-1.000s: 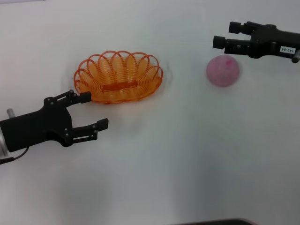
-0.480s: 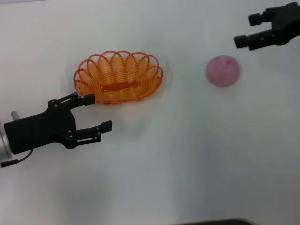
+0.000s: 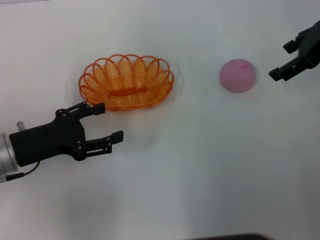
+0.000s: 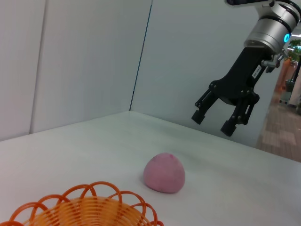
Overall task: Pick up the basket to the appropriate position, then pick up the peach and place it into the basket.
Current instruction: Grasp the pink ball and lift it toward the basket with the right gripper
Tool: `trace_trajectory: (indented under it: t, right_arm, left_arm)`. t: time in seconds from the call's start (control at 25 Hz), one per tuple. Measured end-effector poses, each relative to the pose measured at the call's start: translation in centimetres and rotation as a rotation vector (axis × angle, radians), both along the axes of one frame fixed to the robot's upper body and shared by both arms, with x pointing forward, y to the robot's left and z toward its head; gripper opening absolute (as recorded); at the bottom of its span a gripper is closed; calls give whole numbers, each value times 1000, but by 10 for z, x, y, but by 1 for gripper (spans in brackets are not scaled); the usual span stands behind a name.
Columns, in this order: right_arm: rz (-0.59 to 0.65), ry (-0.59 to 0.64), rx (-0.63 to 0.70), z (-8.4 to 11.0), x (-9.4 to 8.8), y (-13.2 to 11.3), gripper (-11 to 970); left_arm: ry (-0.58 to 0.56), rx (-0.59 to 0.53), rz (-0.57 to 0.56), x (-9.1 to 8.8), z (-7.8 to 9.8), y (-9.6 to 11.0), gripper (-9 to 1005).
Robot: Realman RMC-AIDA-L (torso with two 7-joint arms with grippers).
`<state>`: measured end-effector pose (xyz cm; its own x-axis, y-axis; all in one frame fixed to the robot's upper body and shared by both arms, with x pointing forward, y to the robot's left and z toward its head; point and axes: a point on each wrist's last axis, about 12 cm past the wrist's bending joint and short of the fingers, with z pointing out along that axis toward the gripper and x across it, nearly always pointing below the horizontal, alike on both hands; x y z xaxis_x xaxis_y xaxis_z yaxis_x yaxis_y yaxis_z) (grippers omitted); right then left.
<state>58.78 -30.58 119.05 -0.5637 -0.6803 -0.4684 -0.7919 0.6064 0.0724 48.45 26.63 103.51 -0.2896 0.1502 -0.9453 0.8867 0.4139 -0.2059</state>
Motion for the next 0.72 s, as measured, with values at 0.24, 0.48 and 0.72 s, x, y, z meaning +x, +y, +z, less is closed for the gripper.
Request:
trace_trajectory:
  t: [0.24, 0.48, 0.72]
  right_arm:
    - [5, 0, -35, -11, 6, 12, 946]
    - [-11, -34, -49, -26, 11, 23, 947]
    - [-34, -37, -55, -57, 18, 33, 947]
  left_arm:
    - [2, 1, -6, -1, 0, 1, 875]
    - [5, -5, -16, -2, 0, -1, 875]
    - [1, -20, -19, -2, 2, -1, 875]
